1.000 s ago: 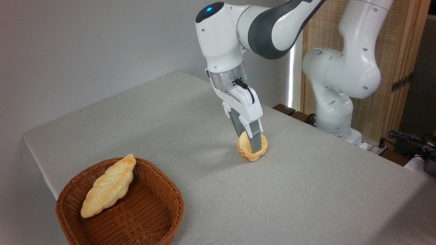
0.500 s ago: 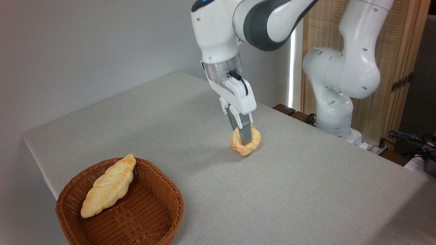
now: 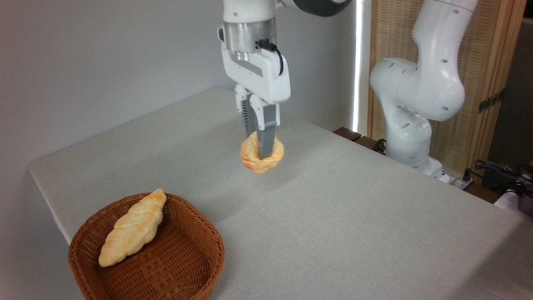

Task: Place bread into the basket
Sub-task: 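Lift the bun and carry it over the woven basket, then lower the bun into the basket beside the long roll and release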

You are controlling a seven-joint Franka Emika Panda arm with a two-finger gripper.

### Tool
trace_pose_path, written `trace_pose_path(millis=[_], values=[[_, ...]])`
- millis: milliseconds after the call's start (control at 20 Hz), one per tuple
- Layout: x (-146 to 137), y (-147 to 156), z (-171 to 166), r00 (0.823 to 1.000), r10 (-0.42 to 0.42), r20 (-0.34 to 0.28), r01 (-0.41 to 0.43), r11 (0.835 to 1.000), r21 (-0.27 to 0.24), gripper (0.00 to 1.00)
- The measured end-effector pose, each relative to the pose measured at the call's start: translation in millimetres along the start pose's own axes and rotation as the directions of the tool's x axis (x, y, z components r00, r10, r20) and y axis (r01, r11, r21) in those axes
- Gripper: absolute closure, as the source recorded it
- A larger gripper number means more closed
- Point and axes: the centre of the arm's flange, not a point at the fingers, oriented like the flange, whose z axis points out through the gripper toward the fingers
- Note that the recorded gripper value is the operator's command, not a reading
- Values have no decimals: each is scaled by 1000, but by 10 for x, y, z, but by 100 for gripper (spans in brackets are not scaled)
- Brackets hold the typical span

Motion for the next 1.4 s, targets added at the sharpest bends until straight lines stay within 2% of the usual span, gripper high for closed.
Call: trace_pose_path(millis=[150, 300, 350, 400, 450, 600, 850, 1150, 1400], values=[[158, -334, -74, 999, -16, -45, 18, 999, 45, 61], [450, -620, 31, 997, -11, -70, 18, 996, 90, 59], [510, -669, 70, 997, -9, -74, 17, 995, 98, 44], [611, -754, 141, 996, -5, -86, 15, 993, 117, 6], [695, -825, 225, 996, -2, -94, 14, 991, 132, 0], [833, -932, 468, 995, 5, -96, 9, 989, 145, 0], [879, -966, 538, 995, 5, -104, 11, 988, 154, 0], [1014, -1069, 727, 986, -31, -162, 63, 978, 198, 0], [1051, -1089, 801, 983, -58, -176, 93, 976, 197, 0]])
